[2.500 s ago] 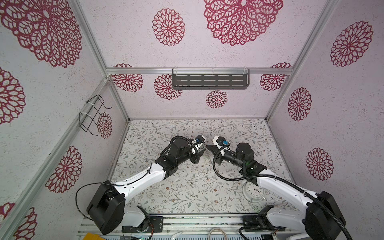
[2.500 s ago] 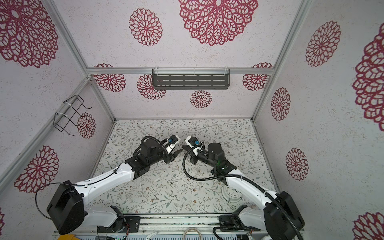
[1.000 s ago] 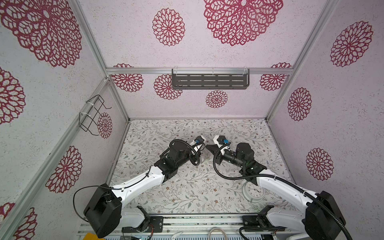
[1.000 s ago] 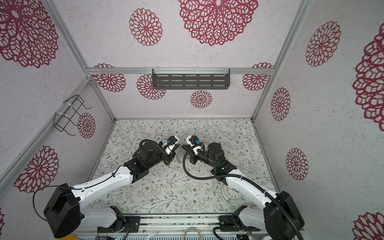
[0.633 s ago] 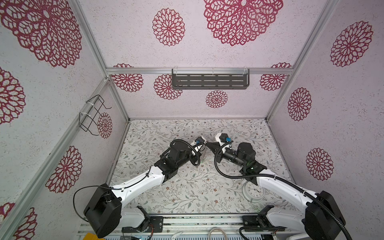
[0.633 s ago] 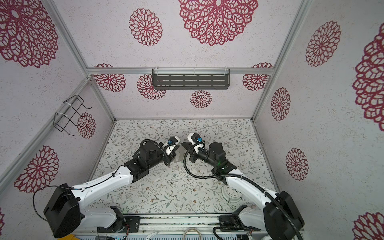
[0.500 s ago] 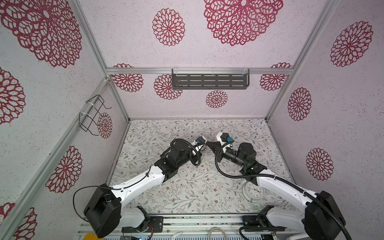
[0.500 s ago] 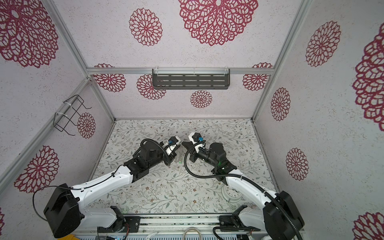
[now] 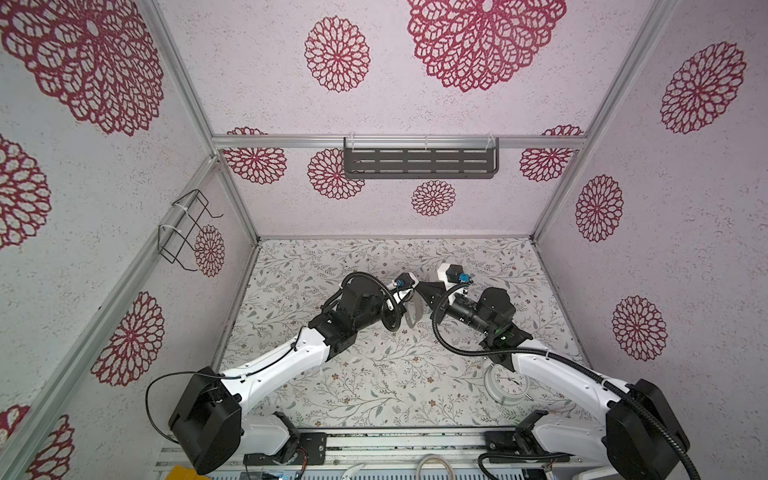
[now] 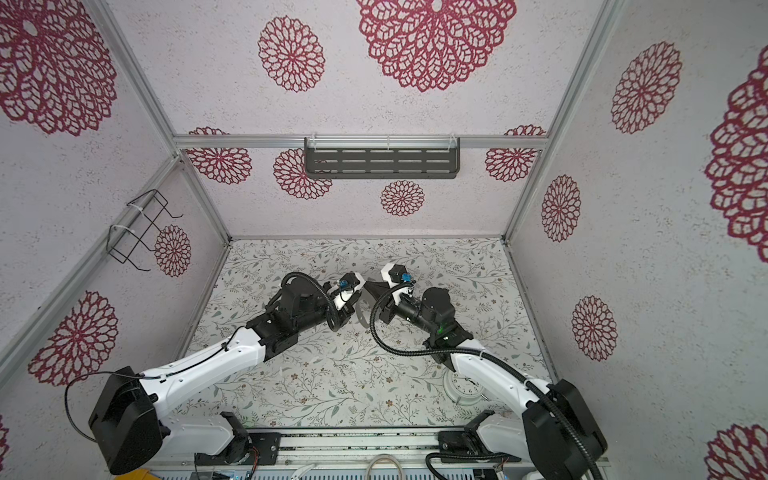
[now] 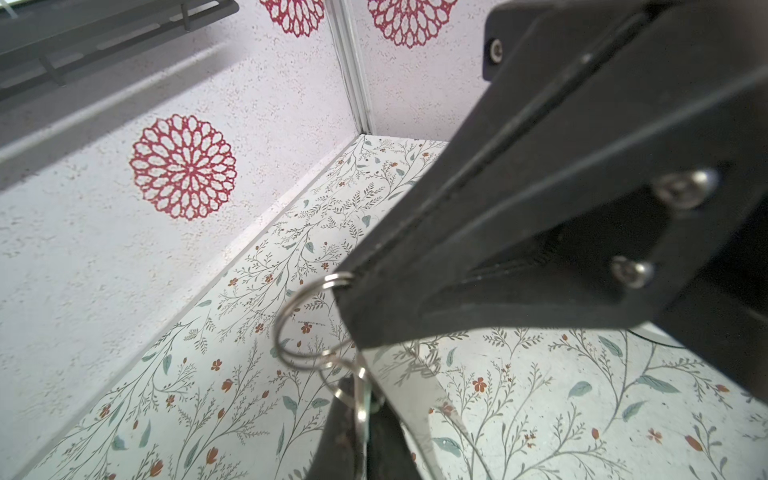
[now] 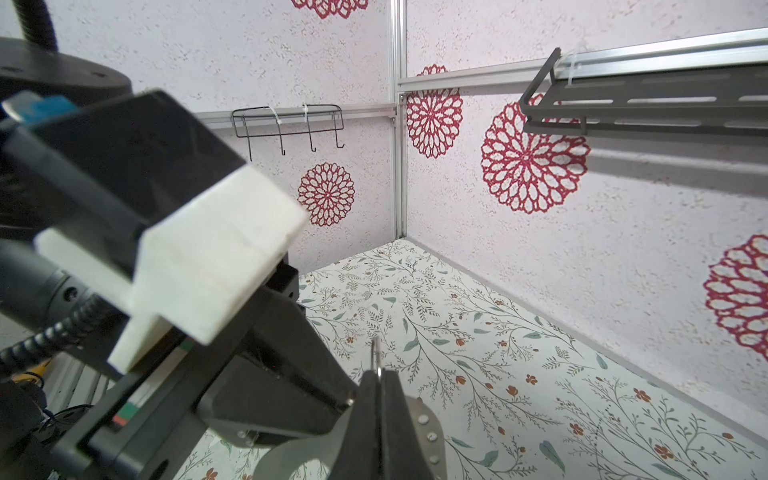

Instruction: Remove the keys from the keyring

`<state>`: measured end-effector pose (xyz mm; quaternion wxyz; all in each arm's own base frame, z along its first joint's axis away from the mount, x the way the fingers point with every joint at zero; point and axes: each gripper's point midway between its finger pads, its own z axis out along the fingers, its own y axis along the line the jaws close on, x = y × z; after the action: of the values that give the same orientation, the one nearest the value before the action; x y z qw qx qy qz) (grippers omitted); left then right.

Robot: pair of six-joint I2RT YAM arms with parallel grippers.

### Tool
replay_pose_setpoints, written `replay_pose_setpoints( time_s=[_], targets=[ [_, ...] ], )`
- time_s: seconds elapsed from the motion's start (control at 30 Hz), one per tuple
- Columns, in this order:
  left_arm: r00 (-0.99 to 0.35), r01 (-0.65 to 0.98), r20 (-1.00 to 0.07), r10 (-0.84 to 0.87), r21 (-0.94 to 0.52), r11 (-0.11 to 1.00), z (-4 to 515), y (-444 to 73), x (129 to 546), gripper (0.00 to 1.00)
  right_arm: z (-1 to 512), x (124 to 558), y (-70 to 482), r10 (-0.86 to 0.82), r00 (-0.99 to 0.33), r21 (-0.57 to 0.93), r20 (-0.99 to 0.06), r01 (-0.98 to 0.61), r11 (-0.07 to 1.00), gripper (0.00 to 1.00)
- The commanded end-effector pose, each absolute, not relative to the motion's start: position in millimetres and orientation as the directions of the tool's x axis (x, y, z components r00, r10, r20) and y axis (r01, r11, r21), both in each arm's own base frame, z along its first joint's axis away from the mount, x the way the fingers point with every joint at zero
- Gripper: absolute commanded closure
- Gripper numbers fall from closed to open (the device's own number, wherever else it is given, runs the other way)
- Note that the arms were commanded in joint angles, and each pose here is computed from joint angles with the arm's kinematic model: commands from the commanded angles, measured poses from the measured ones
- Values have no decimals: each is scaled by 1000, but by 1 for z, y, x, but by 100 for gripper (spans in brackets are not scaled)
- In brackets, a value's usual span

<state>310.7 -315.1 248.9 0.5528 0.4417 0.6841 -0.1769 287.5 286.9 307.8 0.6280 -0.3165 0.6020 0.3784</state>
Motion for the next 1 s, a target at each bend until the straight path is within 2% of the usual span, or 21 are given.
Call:
replay_pose_setpoints(
  time_s=[0.0,0.23,0.37,0.7,0.97],
  targets=[
    [9,857,-900,435,231,461,245,-323,297,100,343,285,283,183,79,23,-980,-866,500,100],
    [73,883,-877,476,279,379,252,-326,288,100,339,277,292,204,49,42,-978,-907,419,100],
    [60,877,-864,501,285,387,252,-321,292,100,337,278,292,201,41,48,-979,-906,421,100],
    [-181,778,-881,436,143,612,230,-253,316,100,303,292,278,88,4,42,-996,-853,520,100],
    [-430,632,-803,413,59,772,175,-203,329,100,264,297,263,-66,-45,0,-997,-820,572,100]
  ],
)
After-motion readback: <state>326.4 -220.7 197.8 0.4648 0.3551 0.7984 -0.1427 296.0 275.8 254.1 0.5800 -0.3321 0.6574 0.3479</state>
